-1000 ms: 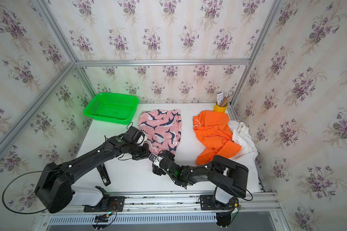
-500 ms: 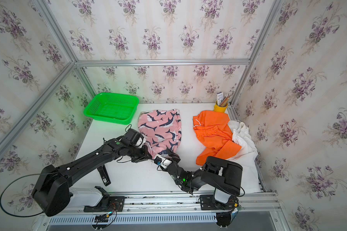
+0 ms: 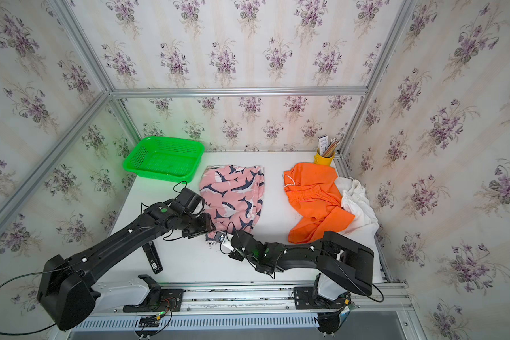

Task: Roll up the shorts
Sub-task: Roll the shorts at the center of the board.

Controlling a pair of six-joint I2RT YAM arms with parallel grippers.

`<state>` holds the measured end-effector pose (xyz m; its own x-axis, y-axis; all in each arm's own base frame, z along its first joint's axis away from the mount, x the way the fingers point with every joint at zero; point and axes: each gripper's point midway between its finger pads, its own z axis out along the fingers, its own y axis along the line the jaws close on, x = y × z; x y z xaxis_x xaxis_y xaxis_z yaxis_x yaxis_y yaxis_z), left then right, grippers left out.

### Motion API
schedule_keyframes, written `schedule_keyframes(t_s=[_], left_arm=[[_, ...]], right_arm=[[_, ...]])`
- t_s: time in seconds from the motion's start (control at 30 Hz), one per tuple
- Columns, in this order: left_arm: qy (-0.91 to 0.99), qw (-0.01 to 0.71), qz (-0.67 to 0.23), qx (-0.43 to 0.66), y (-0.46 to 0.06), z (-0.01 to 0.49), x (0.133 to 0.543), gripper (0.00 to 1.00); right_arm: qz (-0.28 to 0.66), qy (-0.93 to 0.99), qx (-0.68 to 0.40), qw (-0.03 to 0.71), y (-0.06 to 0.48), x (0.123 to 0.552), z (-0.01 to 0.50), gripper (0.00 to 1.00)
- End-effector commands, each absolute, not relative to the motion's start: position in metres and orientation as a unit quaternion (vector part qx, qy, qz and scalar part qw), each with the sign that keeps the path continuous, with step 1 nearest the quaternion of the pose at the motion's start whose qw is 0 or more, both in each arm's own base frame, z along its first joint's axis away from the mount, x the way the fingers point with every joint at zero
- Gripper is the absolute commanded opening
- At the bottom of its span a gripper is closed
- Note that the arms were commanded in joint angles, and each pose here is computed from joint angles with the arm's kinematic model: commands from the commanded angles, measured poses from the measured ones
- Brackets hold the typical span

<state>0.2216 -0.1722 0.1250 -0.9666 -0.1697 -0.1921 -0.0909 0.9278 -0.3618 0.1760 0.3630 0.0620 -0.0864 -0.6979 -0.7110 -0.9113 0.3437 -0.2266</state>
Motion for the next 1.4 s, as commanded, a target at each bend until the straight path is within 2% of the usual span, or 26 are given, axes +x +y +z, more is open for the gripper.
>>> schedule_keyframes(t_s=[0.0,0.17,0.33,0.57,0.67,0.77,0.83,0.93,1.03,1.13,1.23,1.37], left_arm=[[0.983,0.126,-0.131,-0.037,-0.153,0.122,0.217,0.59],[0.971,0.16,-0.177,0.019,-0.167,0.125,0.22,0.68],[0.968,0.141,-0.202,0.056,-0.182,0.111,0.22,0.71],[0.968,0.108,-0.207,0.095,-0.198,0.086,0.225,0.73],[0.97,0.103,-0.191,0.111,-0.198,0.078,0.231,0.71],[0.975,0.103,-0.16,0.118,-0.195,0.065,0.242,0.61],[0.978,0.107,-0.135,0.115,-0.193,0.06,0.253,0.45],[0.979,0.118,-0.124,0.111,-0.195,0.062,0.267,0.25],[0.977,0.124,-0.137,0.111,-0.202,0.069,0.273,0.15],[0.975,0.114,-0.153,0.113,-0.208,0.071,0.271,0.11],[0.975,0.101,-0.166,0.109,-0.213,0.074,0.27,0.11],[0.974,0.094,-0.187,0.089,-0.214,0.081,0.271,0.11]], right_arm=[[0.238,0.766,-0.56,0.208,0.36,0.129,0.037,0.0],[0.323,0.789,-0.513,0.1,0.368,0.14,0.038,0.0],[0.395,0.793,-0.463,0.002,0.368,0.161,0.041,0.0],[0.448,0.803,-0.387,-0.069,0.362,0.2,0.035,0.0],[0.458,0.809,-0.361,-0.077,0.359,0.212,0.037,0.0],[0.468,0.801,-0.366,-0.069,0.358,0.209,0.048,0.1],[0.459,0.805,-0.372,-0.05,0.353,0.209,0.052,0.19],[0.397,0.833,-0.384,0.007,0.34,0.222,0.047,0.41],[0.298,0.862,-0.393,0.118,0.323,0.256,0.047,0.57],[0.226,0.844,-0.42,0.246,0.317,0.281,0.071,0.65],[0.229,0.783,-0.462,0.348,0.327,0.28,0.107,0.69],[0.234,0.706,-0.523,0.416,0.345,0.259,0.116,0.74]])
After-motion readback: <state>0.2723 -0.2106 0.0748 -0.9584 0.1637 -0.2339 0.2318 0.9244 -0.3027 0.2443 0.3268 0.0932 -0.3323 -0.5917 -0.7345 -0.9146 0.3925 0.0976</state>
